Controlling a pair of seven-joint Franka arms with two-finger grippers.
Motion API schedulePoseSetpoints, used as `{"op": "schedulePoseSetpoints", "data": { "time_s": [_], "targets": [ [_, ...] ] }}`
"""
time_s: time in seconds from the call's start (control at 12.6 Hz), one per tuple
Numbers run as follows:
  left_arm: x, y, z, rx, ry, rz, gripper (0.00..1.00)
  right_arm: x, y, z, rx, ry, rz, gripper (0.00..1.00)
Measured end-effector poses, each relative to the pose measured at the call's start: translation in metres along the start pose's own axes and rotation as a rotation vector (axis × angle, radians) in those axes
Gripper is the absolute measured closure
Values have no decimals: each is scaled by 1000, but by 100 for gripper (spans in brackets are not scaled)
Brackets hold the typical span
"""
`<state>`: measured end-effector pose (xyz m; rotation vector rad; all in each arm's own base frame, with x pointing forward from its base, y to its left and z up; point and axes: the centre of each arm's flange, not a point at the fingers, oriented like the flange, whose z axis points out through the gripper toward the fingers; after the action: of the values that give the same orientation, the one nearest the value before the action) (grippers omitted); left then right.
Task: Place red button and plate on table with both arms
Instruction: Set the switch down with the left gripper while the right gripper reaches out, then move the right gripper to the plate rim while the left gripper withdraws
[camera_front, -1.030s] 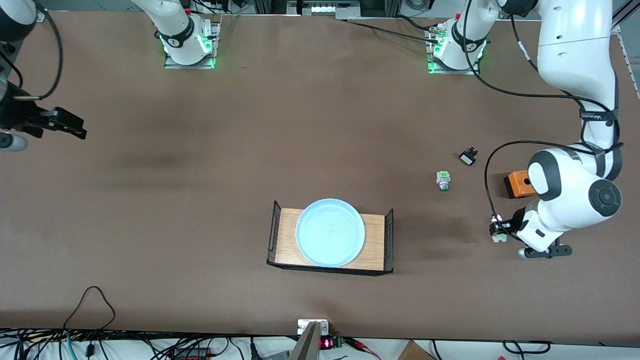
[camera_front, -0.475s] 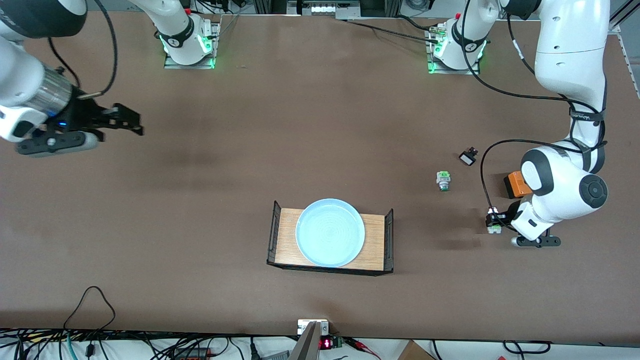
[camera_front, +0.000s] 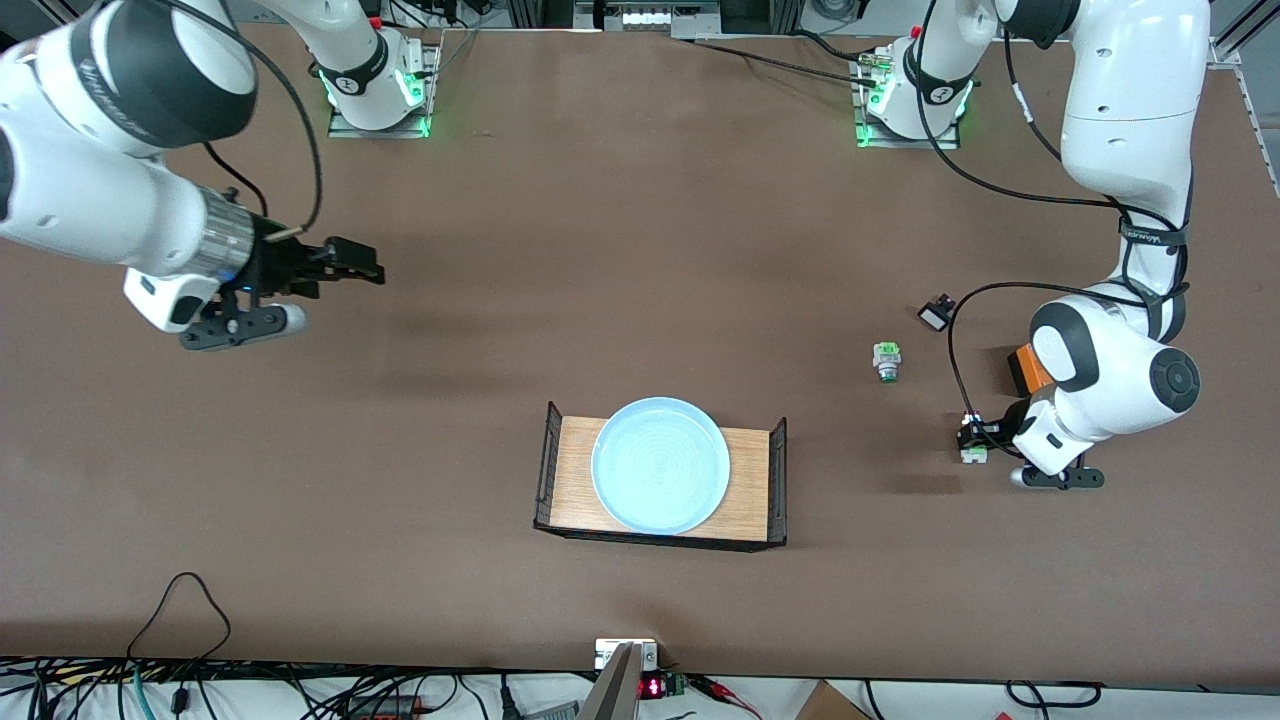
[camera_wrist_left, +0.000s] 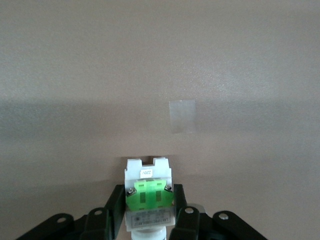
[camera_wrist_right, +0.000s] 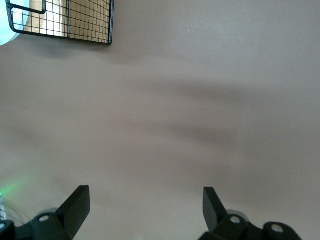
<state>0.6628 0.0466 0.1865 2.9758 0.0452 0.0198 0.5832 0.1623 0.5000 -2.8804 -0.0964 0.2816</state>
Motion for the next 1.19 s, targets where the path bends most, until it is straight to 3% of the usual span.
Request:
{"op": "schedulePoseSetpoints", "data": {
  "time_s": [0.24,0.48,0.71,0.95,1.19],
  "targets": [
    [0,0,1,0,0,3,57,-6,-50,10,-6,25,174,0],
    [2,2,-2,0,6,14,30,-12,-98,17,19,90,387,0],
    [10,10,-19,13,30,48,1,-15,-124,23,44,116,582,0],
    [11,15,-59,62,8,122,0,-10,-156,27,73,135,773,0],
    [4,21,-120,155,-41,154,0,9,-194,48,111,166,903,0]
  ]
}}
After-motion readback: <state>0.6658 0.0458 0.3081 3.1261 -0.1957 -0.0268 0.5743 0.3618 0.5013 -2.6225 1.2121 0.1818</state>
